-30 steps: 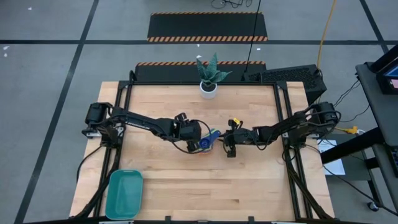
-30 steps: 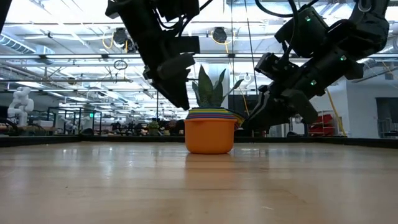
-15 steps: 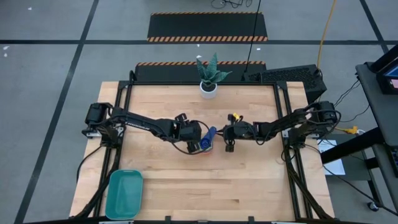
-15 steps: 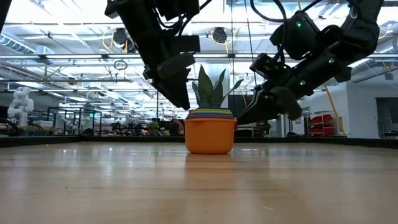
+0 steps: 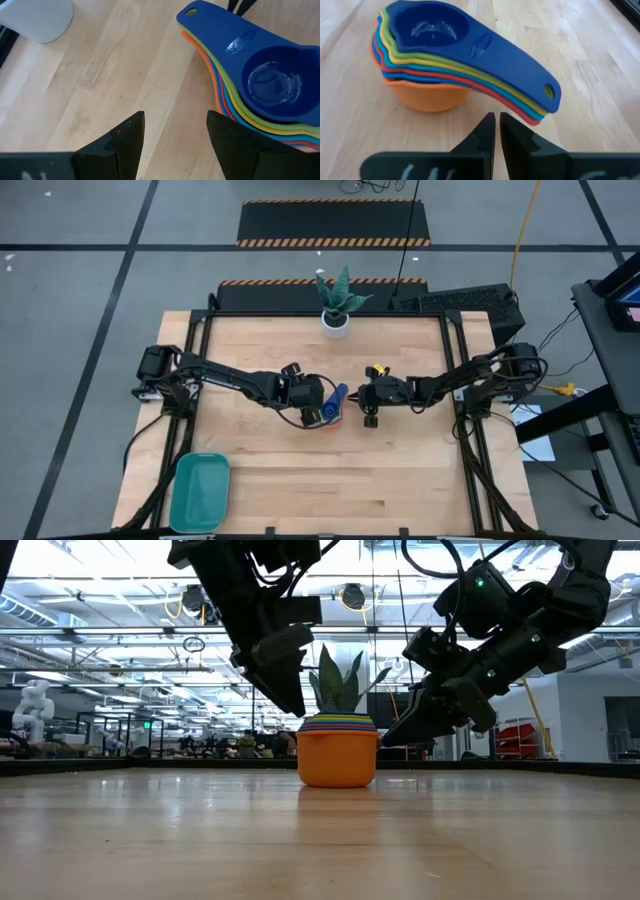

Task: Nest measuring cups in basket
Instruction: Stack the violet measuring cup on the green measuring cup, then put the stacked measuring cups into the green bin

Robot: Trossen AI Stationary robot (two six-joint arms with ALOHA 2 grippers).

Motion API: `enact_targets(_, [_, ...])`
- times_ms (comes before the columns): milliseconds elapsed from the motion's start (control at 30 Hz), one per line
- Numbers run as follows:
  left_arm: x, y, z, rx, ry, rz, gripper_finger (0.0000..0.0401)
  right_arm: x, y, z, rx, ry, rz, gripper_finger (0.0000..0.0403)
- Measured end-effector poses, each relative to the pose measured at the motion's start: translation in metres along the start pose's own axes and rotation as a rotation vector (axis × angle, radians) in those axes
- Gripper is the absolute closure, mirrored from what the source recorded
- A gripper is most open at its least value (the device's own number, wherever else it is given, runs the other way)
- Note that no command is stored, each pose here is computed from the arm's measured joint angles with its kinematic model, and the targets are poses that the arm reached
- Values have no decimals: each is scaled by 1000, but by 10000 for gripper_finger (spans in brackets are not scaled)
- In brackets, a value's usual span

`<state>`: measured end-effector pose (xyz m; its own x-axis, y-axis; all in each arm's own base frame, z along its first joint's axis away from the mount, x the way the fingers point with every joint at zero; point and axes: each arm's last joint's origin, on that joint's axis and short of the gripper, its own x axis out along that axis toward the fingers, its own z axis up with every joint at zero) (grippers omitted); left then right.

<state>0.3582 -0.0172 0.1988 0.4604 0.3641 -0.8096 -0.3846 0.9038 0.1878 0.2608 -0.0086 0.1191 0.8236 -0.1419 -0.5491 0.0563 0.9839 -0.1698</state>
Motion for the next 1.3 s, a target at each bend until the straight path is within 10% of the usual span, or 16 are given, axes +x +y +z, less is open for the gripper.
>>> enact_targets(800, [-2, -5, 1, -30, -24, -16, 183, 7, -8, -2, -24, -29, -38, 385])
enact_targets(1300, [-36, -70, -24, -155, -73, -141, 183, -17, 37, -6, 227, 145, 122, 385])
